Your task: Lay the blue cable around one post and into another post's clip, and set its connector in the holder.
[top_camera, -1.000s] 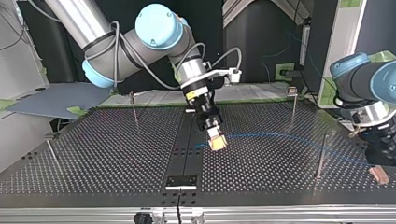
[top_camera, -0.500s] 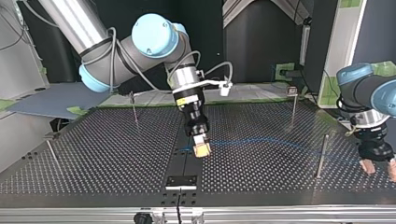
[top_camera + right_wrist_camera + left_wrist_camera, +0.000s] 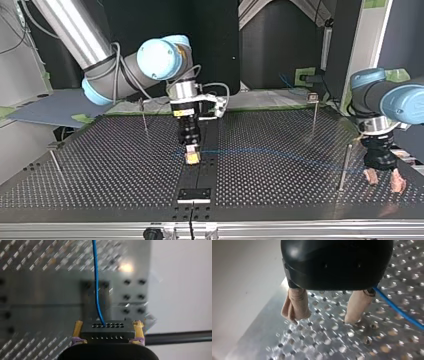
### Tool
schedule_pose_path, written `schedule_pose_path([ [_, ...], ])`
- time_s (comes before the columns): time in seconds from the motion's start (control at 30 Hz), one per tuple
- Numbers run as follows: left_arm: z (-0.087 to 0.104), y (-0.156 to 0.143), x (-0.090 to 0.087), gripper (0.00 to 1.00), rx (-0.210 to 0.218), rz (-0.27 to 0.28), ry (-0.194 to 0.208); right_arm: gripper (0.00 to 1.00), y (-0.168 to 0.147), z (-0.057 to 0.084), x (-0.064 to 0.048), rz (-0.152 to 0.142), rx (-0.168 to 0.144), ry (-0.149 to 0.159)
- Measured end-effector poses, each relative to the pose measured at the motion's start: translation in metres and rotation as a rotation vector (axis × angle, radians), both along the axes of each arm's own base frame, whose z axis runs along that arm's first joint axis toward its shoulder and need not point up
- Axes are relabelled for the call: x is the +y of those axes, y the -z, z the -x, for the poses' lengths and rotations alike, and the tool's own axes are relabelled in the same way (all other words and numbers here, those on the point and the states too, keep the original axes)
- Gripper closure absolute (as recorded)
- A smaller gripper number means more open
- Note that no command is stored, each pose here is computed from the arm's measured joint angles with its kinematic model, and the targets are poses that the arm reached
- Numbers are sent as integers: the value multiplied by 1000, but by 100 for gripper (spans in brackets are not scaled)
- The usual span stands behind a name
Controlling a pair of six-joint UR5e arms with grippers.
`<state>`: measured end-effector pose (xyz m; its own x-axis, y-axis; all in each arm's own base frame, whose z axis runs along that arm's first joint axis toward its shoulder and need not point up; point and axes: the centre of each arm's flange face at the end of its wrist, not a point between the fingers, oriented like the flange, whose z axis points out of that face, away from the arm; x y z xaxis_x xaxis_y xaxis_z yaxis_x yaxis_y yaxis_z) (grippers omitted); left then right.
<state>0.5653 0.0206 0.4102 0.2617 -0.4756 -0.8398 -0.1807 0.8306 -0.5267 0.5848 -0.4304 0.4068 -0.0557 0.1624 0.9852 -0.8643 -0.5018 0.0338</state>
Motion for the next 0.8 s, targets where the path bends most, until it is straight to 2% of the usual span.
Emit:
schedule_pose_path([
  [0.07, 2, 7, 1, 0, -1, 16, -6, 100, 7, 8, -4, -21, 11, 24],
  [0.17, 5, 17, -1, 0, -5, 35, -5, 100, 13, 20, -9, -40, 7, 61],
  [0.27, 6, 23, -4, 0, -4, 40, 4, 100, 12, 31, -13, -44, -17, 93],
  [0.4, 7, 25, -8, 0, -3, 44, 18, 100, 4, 46, -14, -39, -68, 134],
  [0.57, 6, 25, -12, 0, -9, 60, 40, 100, 3, 62, -18, -38, -115, 183],
  [0.8, 6, 25, -14, 0, -19, 92, 60, 100, 29, 89, -37, -62, -177, 276],
])
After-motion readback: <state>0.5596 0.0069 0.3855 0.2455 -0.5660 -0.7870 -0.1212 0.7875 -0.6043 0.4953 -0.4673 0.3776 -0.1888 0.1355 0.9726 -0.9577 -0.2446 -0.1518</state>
